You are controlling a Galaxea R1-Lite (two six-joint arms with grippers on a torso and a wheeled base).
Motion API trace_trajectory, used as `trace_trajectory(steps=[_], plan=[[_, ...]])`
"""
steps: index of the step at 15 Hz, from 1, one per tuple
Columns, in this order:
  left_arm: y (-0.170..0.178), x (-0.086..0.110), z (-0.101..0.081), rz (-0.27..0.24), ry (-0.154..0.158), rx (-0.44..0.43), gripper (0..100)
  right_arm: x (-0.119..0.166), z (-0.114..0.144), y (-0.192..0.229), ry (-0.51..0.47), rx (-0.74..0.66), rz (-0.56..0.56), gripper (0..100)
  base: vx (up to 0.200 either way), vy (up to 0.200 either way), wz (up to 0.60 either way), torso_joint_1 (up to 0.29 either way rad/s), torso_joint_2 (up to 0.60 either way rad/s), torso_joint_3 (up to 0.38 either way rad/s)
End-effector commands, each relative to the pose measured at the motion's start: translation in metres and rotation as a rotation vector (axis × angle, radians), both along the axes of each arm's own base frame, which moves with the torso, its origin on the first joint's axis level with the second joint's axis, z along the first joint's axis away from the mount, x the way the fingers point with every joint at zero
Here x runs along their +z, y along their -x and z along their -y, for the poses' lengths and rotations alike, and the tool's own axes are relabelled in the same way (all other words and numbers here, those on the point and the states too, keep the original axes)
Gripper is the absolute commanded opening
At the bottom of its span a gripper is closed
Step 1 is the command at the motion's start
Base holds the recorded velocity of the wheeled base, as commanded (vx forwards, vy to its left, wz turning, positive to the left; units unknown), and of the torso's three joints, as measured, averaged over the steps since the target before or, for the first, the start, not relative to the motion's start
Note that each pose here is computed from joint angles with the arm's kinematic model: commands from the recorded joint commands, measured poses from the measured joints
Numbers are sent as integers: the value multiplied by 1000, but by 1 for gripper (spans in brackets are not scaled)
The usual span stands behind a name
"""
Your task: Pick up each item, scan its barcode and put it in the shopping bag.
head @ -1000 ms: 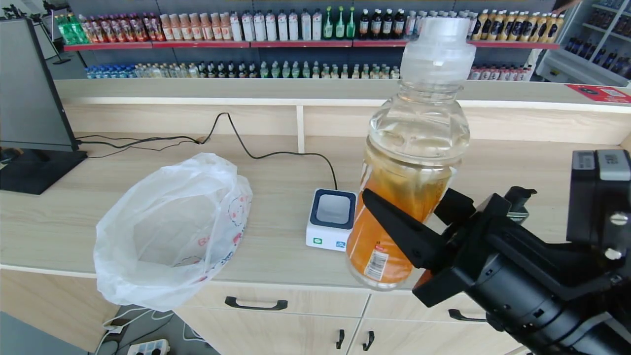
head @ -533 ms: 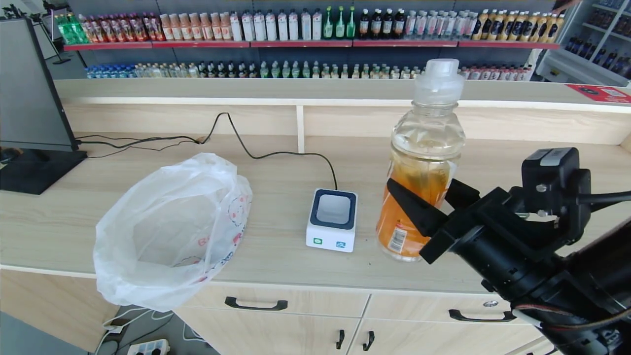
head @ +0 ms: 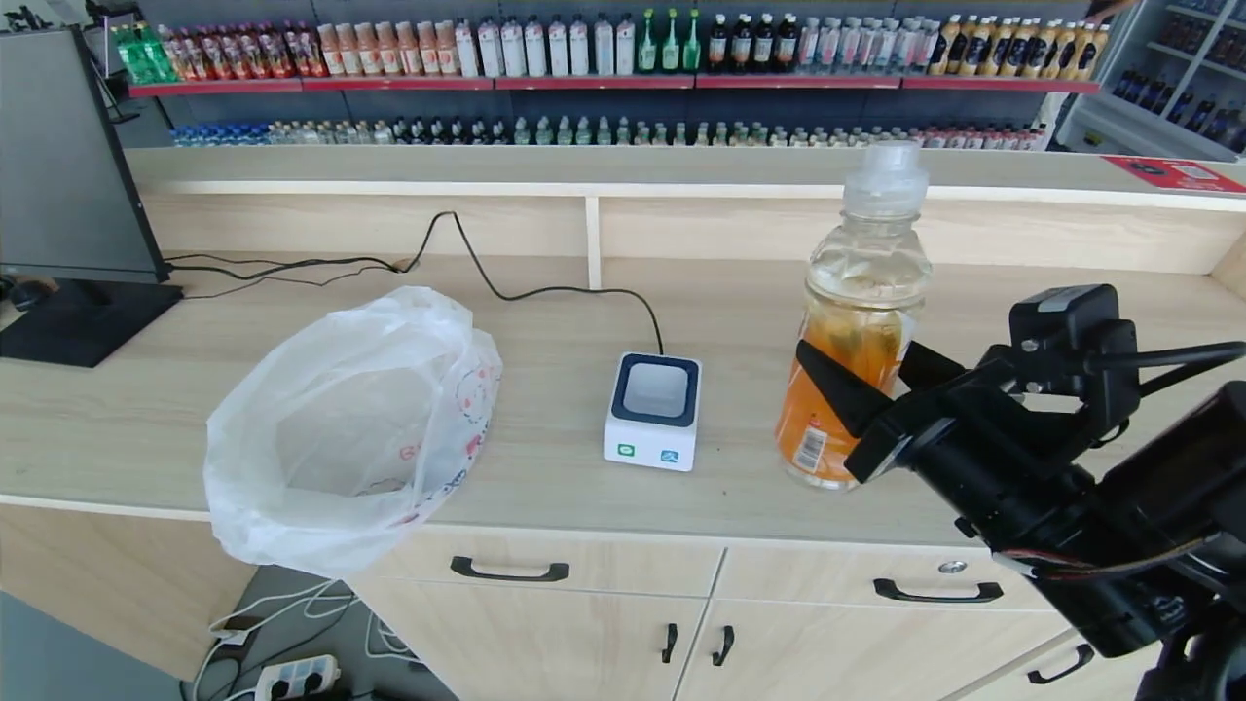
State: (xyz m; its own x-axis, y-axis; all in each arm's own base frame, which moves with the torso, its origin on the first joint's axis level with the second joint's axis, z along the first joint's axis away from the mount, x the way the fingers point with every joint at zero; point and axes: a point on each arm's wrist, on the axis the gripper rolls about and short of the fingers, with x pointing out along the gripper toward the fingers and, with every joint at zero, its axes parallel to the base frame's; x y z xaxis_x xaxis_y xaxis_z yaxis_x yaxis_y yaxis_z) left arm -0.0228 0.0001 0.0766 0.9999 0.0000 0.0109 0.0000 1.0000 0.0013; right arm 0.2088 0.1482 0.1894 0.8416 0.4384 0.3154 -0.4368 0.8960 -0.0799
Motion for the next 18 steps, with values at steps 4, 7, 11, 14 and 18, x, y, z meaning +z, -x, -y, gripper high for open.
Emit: trace_trajectory(steps=[4, 7, 11, 14, 18], plan=[[0, 0, 0, 1, 1, 0, 100, 7, 8, -2, -15, -29, 22, 0, 0, 100, 0, -6, -5, 4], [0, 0, 0, 1, 1, 0, 100, 11, 5, -6, -28, -29, 40, 0, 0, 200, 0, 15, 7, 2], [0, 0, 0, 1, 1, 0, 100, 16, 4, -7, -34, -31, 59, 0, 0, 200, 0, 7, 8, 0], [0, 0, 0, 1, 1, 0, 100, 14, 3, -9, -28, -32, 53, 0, 0, 200, 0, -1, 4, 4], [0, 0, 0, 1, 1, 0, 100, 10, 0, -15, -22, -33, 44, 0, 0, 150, 0, -2, 2, -2]])
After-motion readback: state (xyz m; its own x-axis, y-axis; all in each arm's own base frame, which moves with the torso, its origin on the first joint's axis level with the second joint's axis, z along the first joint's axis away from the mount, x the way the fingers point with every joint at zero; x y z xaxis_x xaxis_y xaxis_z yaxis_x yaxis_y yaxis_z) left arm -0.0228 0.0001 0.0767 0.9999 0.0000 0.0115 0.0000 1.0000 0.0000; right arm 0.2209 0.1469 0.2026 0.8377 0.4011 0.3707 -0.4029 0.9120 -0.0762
